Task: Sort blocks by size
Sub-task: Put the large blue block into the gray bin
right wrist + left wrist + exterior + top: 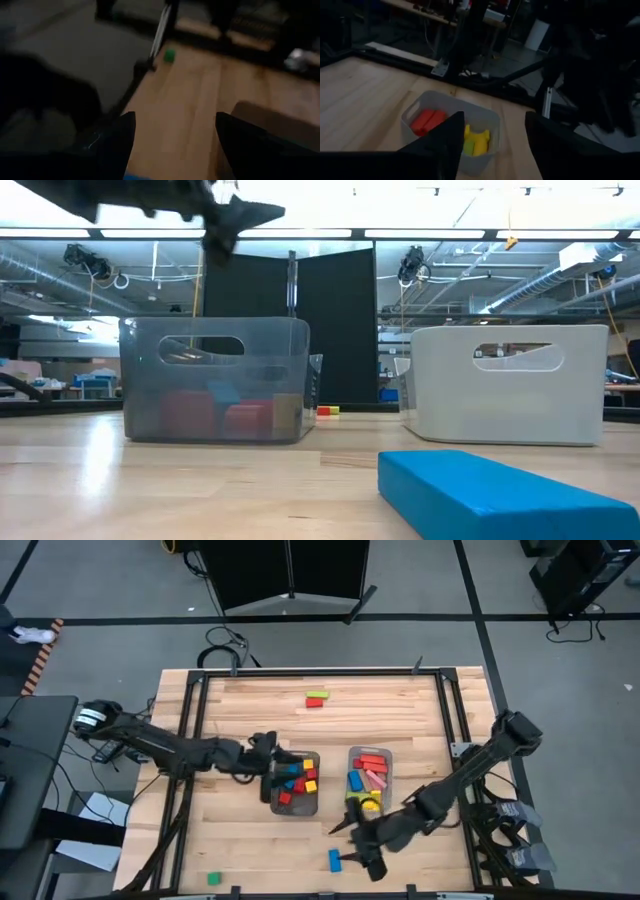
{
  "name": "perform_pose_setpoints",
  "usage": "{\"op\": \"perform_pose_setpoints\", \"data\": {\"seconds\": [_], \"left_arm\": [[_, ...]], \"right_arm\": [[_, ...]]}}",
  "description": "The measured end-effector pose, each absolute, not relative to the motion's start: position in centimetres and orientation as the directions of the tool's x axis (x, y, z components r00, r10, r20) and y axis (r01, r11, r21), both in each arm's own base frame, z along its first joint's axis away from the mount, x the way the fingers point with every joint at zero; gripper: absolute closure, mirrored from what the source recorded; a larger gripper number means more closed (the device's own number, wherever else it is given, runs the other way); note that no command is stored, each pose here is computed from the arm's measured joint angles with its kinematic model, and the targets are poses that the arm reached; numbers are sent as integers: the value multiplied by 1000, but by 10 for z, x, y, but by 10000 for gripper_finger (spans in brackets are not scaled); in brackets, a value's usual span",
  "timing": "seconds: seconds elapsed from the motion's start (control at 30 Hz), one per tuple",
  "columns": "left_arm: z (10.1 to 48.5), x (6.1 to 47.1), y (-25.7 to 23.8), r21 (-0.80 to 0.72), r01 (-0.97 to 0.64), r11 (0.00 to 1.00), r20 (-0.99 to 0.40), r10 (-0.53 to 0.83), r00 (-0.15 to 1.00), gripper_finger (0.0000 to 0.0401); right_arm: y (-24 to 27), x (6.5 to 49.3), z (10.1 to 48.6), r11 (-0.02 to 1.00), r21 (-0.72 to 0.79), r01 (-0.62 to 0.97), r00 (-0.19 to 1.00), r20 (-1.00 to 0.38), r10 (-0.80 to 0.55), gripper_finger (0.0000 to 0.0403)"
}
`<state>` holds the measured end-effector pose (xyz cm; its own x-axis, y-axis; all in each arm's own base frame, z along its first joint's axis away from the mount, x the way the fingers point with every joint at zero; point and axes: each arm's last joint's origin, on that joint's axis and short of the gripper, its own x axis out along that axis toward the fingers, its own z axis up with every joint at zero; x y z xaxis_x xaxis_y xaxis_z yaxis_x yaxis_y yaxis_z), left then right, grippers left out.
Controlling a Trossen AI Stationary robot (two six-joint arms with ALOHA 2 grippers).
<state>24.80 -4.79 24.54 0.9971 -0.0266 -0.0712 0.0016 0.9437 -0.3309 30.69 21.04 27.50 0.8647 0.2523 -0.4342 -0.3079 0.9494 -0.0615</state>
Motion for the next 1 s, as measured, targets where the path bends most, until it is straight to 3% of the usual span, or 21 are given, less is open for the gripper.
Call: {"op": "perform_pose_setpoints", "data": {"seconds": [0.2, 0.4, 0.7, 1.0], "left_arm": [[256, 227, -69, -328, 14, 945, -57, -35, 998, 194], [258, 219, -88, -334, 57, 941, -37, -73, 997, 194], [258, 206, -111, -354, 110, 929, -46, -135, 990, 194], [258, 196, -128, -391, 151, 908, -43, -182, 982, 194]], "right_arm": [[223, 339, 256, 867, -80, -492, 695, -636, 336, 109], [234, 365, 238, 726, -157, -670, 513, -804, 300, 100], [248, 384, 199, 464, -191, -865, 347, -896, 276, 100], [253, 390, 155, 330, -195, -923, 277, -935, 221, 101]]}}
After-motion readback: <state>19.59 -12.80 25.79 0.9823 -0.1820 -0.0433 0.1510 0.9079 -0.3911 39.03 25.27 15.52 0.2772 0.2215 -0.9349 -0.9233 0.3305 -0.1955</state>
